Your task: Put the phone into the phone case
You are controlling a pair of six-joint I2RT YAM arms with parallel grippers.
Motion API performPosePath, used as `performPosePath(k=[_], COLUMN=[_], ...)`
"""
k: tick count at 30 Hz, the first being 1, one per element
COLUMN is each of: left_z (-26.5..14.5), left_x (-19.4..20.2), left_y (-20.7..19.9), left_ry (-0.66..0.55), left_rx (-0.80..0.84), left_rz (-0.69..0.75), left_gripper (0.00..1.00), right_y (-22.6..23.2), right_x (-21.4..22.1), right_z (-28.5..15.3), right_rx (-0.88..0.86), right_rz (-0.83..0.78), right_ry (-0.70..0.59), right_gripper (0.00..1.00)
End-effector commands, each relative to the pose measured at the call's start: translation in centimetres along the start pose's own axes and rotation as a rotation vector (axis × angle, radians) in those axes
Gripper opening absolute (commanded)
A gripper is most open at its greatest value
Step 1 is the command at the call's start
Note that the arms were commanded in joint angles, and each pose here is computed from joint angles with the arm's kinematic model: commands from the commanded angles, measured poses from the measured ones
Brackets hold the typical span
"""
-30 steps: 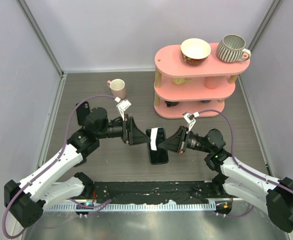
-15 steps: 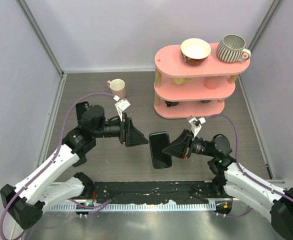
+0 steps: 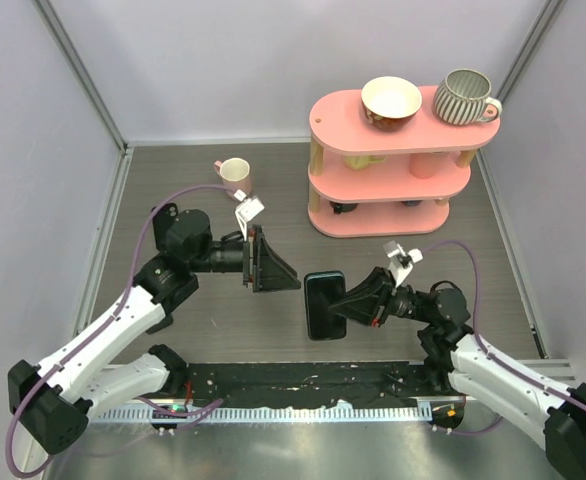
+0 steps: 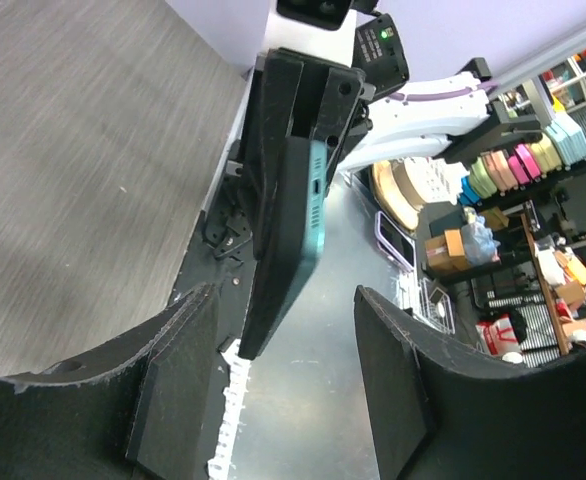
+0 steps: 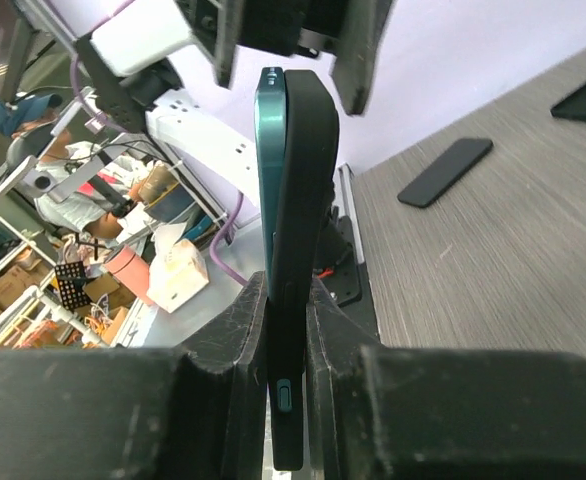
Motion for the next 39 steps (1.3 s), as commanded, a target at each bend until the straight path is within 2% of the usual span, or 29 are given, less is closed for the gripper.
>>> performPosePath(k=[1,4,5,6,8,9,11,13,24,27,30,34,39], left_z=[-0.6,-1.5,-1.7,-1.9,-1.7,-1.6,-1.6,-1.7,-1.9,-2.0,-1.9,-1.7,0.3], left_x=[-1.6,-1.8,-1.0,-1.4,-0.3,-0.6,-0.6,-0.6,-0.4,-0.5,-0.5,0.2,2.0], left_y=[1.5,3.4,4.2,4.5,5.0,4.6,4.1,3.8,3.9,4.5,4.8,4.5,4.2], left_ry=[-0.077,-0.130,-0.135,-0.168,-0.154,-0.170,-0.180,-0.178,-0.183,-0.202,-0.210,-0.239,-0.196], left_rx=[-0.071,-0.096,-0.099,-0.089,-0.065,-0.034,0.019,0.037,0.001,-0.051,-0.072,-0.001,0.029], left_rz=[0.017,-0.065,-0.133,-0.126,-0.165,-0.173,-0.163,-0.169,-0.172,-0.165,-0.181,-0.225,-0.236], left_gripper=[0.60,0.61,0.61,0.61,0.61,0.61,0.60,0.60,0.57,0.60,0.60,0.64,0.62], right_y=[-0.1,-2.2,-2.5,-2.6,-0.8,-1.0,0.8,0.9,4.0,4.4,4.1,3.5,1.8], right_x=[-2.7,-3.0,-3.2,-3.0,-3.3,-2.9,-3.6,-3.6,-5.2,-5.8,-6.0,-6.3,-6.5], right_z=[1.7,2.0,2.0,2.1,2.2,2.4,2.6,2.8,3.2,3.2,3.4,3.7,4.4], right_rx=[0.023,0.110,0.120,0.108,-0.008,-0.015,-0.123,-0.157,-0.265,-0.275,-0.268,-0.250,-0.208], right_rz=[-0.022,0.059,0.067,0.119,0.110,0.193,0.189,0.271,0.236,0.242,0.258,0.270,0.298], right_ry=[-0.073,-0.116,-0.144,-0.145,-0.152,-0.136,-0.139,-0.137,-0.137,-0.165,-0.169,-0.190,-0.204], right_gripper=[0.01,0.01,0.01,0.01,0.01,0.01,0.01,0.01,0.01,0.02,0.02,0.07,0.07])
Point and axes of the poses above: each gripper's point midway between its finger pads, its own z axis out along the fingers, its own y axis along the line the jaws close on, x = y × z, the point moved 3 cm from there along -z, back along the fingers, and after that the axes turned 11 degrees about z, right-handed, at the moved point
